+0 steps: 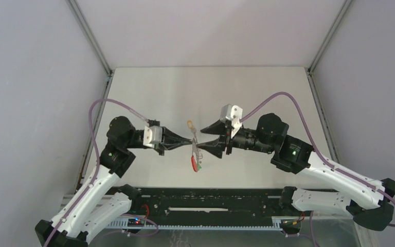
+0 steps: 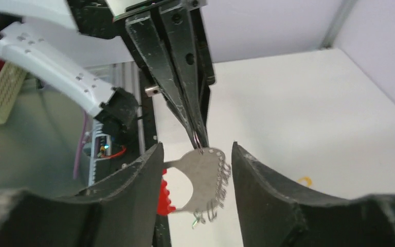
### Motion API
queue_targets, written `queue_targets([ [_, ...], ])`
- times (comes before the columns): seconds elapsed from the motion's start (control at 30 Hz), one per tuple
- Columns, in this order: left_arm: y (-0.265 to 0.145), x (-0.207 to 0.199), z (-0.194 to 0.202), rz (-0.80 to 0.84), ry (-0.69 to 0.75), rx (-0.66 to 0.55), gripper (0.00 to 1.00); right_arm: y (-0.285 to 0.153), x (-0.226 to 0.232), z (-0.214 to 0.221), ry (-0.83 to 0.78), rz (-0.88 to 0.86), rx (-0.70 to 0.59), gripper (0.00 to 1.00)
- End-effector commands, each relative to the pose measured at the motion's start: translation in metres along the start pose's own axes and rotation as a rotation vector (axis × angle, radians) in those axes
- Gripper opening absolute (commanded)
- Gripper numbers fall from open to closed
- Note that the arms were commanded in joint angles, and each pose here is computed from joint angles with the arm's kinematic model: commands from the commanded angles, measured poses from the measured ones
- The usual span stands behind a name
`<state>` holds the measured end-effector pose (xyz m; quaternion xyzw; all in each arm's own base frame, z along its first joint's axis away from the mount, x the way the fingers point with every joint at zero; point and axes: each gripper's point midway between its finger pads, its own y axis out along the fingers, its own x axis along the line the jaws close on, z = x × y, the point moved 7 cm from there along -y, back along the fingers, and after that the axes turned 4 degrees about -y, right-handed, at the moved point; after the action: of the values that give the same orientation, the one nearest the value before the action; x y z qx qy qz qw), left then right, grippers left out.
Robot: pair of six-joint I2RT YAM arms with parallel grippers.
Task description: Put the keys on the keyring
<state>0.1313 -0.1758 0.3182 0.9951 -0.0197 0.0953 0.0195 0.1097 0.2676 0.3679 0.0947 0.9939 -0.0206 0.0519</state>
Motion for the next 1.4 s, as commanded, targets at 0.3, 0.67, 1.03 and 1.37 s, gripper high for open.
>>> queue_targets([
  [0.3, -0.028, 0.027, 0.017, -0.135, -0.072, 0.093, 0.0, -0.012, -0.105, 0.037, 0.385, 0.472, 0.104, 1.0],
  [0.67, -0.057, 0.006, 0.039, -0.197, -0.077, 0.17, 0.0, 0.057, -0.175, 0.189, 0.6, 0.793, 0.394, 0.75],
  [1.03, -0.06, -0.016, 0.051, -0.162, -0.041, 0.181, 0.0, 0.142, -0.167, 0.265, 0.7, 0.819, 0.587, 0.7],
  [1.37, -0.059, -0.022, 0.049, -0.139, -0.032, 0.165, 0.0, 0.155, -0.169, 0.29, 0.728, 0.903, 0.659, 0.63],
])
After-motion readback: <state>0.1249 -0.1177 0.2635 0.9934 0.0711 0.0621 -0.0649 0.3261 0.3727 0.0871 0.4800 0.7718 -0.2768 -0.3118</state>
